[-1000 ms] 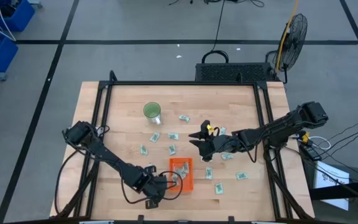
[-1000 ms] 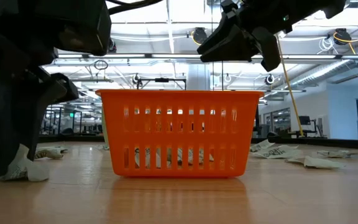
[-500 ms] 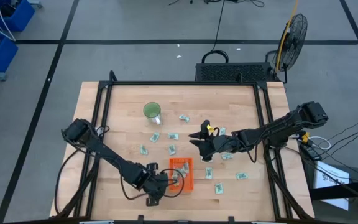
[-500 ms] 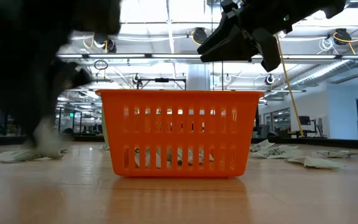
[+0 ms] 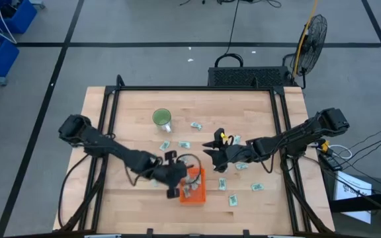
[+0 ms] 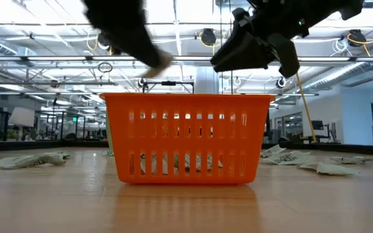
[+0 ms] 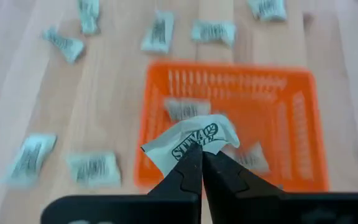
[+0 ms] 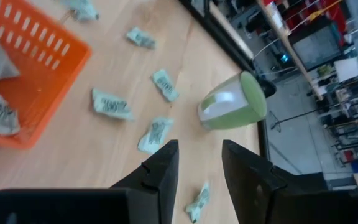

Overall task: Pick and place Stevia / Truvia into bins
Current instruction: Put the stevia packet into the orange basket

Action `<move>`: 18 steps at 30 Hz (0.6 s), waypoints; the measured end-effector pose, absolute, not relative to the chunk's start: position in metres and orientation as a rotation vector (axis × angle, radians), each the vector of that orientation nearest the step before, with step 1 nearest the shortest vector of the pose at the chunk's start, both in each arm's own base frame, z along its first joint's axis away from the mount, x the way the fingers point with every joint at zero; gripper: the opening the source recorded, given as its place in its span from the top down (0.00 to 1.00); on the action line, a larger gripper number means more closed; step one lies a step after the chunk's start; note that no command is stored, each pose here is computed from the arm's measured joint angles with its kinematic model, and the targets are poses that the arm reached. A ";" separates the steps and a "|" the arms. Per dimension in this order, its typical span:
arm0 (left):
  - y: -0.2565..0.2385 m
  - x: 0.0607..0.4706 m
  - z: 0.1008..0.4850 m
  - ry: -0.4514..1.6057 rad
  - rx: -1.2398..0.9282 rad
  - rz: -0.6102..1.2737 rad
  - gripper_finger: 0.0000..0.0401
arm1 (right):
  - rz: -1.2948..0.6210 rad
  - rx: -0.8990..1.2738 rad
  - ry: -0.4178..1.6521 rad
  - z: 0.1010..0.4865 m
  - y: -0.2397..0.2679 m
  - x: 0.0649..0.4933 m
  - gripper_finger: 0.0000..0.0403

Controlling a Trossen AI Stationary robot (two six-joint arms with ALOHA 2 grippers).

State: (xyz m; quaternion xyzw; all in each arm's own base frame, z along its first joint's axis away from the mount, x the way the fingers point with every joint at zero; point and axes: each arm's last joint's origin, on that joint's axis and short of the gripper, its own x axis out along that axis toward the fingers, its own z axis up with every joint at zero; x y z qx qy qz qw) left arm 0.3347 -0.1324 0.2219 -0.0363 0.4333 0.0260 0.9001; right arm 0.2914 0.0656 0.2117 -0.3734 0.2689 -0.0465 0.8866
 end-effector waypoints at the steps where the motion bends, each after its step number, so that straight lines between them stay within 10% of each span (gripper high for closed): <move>1: -0.128 0.339 0.217 0.905 -0.072 0.056 0.98 | -0.094 -0.779 0.568 0.211 0.065 0.291 0.71; 18: -0.105 0.358 0.195 0.964 -0.069 -0.037 0.71 | -0.092 -0.753 0.611 0.207 0.065 0.289 0.72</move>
